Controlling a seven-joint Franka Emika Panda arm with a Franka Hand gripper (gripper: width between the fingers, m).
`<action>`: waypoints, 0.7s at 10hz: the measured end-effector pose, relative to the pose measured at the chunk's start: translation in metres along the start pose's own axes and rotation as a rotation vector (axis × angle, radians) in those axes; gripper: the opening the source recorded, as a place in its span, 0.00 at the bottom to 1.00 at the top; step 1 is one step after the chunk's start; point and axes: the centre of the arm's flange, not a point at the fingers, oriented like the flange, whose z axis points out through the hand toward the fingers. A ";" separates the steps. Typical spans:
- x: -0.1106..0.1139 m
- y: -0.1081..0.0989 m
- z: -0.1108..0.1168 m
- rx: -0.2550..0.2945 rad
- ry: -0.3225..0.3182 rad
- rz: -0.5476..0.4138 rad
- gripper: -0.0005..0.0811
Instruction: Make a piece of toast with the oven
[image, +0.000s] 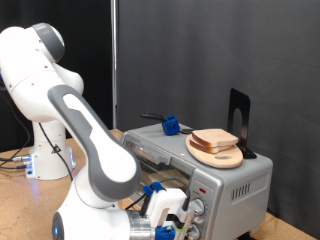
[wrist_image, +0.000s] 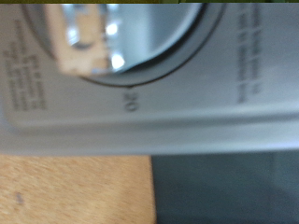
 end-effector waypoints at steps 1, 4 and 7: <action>-0.002 0.004 -0.002 0.043 -0.006 -0.031 0.10; -0.003 0.007 -0.011 0.100 -0.005 -0.051 0.54; -0.002 0.002 -0.022 0.088 -0.002 -0.059 0.82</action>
